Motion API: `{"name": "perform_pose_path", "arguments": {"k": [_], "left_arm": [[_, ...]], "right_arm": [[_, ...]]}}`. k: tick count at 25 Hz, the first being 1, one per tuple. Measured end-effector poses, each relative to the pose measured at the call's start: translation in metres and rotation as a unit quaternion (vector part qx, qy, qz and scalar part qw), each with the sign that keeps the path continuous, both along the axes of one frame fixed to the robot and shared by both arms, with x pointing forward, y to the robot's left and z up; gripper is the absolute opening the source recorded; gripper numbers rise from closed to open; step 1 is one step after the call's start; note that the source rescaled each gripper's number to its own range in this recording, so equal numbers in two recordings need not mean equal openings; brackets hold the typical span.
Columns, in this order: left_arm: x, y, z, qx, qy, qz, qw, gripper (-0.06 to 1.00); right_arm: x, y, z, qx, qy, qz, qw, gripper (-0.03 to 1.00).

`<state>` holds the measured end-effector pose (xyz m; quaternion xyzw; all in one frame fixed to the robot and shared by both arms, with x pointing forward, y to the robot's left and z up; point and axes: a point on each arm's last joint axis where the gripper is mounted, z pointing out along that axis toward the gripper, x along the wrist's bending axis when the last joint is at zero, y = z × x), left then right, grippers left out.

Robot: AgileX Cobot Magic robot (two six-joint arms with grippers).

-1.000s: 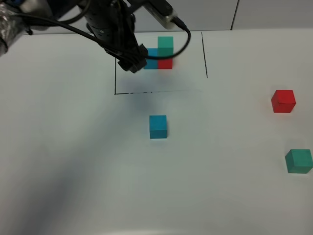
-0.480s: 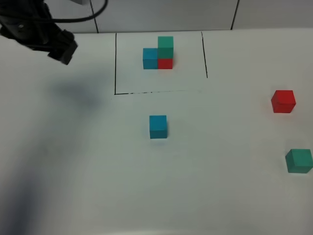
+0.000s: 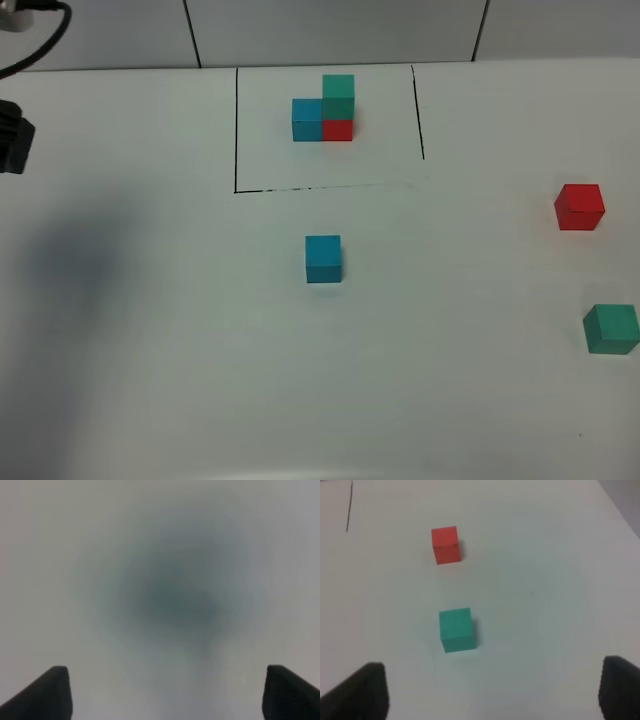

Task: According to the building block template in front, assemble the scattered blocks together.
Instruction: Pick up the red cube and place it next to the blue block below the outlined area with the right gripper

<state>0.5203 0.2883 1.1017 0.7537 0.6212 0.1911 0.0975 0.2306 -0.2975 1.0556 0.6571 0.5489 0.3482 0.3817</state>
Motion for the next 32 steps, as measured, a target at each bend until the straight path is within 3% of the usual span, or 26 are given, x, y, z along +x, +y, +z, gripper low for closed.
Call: {"name": "perform_pose_path", "arguments": {"k": [7,13,18,23,32], "left_arm": [[-0.070,0.011,0.015,-0.002,-0.050,0.052,0.997,0.96],[-0.137,0.012,0.015,-0.038,-0.106,0.054,0.992,1.00],[-0.186,0.013,0.014,-0.070,-0.167,0.050,0.982,1.00],[-0.223,0.010,0.002,-0.099,-0.201,0.027,0.974,1.00],[-0.264,0.000,-0.033,-0.146,-0.201,-0.036,0.968,1.00]], "right_arm": [[0.000,0.000,0.000,0.000,0.000,0.000,1.000,0.72],[0.000,0.000,0.000,0.000,0.000,0.000,1.000,0.72],[0.000,0.000,0.000,0.000,0.000,0.000,1.000,0.72],[0.000,0.000,0.000,0.000,0.000,0.000,1.000,0.72],[0.000,0.000,0.000,0.000,0.000,0.000,1.000,0.72]]}}
